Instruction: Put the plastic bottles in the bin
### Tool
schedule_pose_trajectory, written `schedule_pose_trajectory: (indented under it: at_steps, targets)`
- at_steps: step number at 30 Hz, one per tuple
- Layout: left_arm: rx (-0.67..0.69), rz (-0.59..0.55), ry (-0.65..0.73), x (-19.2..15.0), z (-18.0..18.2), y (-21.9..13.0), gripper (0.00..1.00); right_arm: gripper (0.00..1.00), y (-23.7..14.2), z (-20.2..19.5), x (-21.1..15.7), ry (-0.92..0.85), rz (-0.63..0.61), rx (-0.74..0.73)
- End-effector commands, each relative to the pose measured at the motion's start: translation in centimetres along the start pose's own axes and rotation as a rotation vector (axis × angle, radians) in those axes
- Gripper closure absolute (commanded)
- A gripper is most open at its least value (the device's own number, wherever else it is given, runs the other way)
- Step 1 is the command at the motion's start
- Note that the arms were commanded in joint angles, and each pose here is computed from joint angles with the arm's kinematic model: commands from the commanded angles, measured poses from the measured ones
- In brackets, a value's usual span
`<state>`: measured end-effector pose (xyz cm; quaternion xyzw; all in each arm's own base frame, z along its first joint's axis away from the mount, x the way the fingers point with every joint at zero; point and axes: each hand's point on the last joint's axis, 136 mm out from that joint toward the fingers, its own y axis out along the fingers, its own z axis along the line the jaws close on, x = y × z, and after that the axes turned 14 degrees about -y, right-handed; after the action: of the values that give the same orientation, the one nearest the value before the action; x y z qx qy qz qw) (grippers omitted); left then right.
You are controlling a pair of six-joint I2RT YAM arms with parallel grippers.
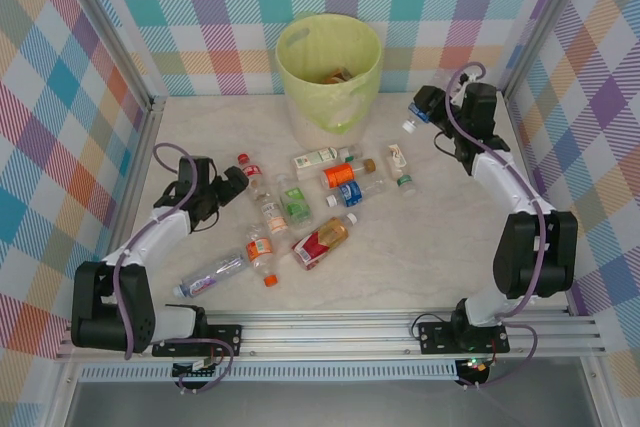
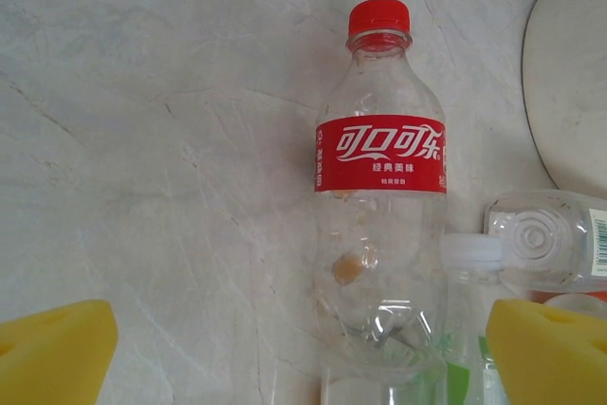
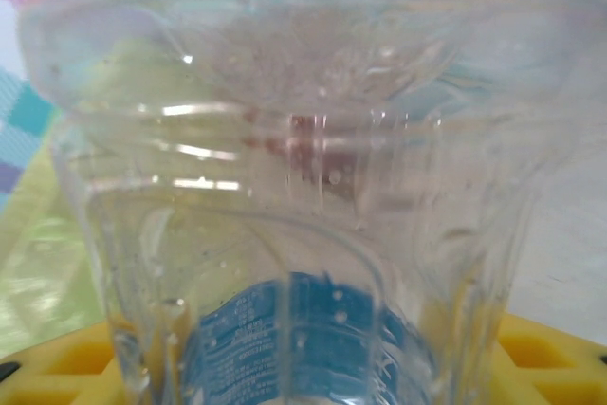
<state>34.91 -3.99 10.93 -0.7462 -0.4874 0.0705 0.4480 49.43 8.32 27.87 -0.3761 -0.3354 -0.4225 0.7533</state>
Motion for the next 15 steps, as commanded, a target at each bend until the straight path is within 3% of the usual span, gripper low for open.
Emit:
schedule_pose_trajectory:
  at_steps: [1,12,15]
  targets:
    - [0.041,0.013,-0.025,-0.2,1.0,-1.7,0.0,0.55,-1.0,5.8,4.4,-0.091,-0.093,0.186]
    - [0.148,0.001,-0.044,-0.6,3.5,-4.1,0.0,0.53,2.7,17.1,6.7,-0.233,-0.066,0.531]
    - [0.174,0.005,-0.022,-0.5,3.7,-4.2,0.0,0.52,4.1,19.4,6.7,-0.288,-0.082,0.566]
